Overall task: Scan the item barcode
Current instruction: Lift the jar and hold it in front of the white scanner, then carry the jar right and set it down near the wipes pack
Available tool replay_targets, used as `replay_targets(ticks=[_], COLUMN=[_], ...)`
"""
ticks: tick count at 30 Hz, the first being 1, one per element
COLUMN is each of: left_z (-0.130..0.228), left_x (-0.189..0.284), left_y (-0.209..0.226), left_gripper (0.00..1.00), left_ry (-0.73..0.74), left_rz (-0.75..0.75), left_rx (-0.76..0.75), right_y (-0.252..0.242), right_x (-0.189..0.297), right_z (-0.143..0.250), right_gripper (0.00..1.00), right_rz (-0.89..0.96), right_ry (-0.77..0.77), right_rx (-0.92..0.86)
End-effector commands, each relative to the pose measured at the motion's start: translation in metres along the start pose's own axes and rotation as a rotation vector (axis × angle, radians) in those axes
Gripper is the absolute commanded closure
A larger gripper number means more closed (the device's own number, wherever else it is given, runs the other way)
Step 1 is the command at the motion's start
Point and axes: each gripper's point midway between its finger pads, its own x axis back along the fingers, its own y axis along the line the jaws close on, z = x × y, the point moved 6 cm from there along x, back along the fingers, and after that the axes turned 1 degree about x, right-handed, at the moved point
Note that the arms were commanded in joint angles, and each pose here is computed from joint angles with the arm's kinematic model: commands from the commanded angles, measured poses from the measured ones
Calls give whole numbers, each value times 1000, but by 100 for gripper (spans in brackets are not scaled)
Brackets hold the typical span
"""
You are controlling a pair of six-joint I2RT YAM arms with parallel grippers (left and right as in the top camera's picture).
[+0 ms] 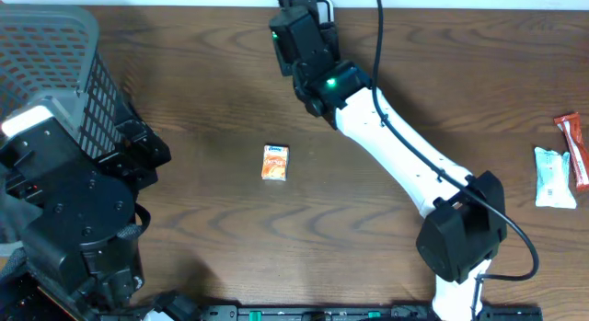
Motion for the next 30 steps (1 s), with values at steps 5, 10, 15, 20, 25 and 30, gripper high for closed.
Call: replay_targets(ticks=[5, 10, 15, 20, 25, 30], left_z=[-1, -1, -1, -1, -1, -1], left_x=[-1, -1, -1, -1, -1, -1], left_y=[2, 2, 2, 2, 2, 2], left_gripper=[2, 2, 2, 2, 2, 2], left_ry=[-12, -12, -12, -12, -12, -12], left_rz=[-24, -24, -24, -24, -24, -24], left_rx=[0, 0, 0, 0, 0, 0], right_y=[-30, -32, -23, -16, -14, -12], right_x=[-41, -71, -99, -115, -134, -148], right_z=[-2, 3, 12, 16, 26, 34], right_gripper=[57, 60, 59, 55, 54, 54], right_rz=[39, 32, 38, 43, 53, 56], right_ry=[-55, -100, -162, -226, -273, -323], right_rx=[9, 19, 89, 117, 95, 71])
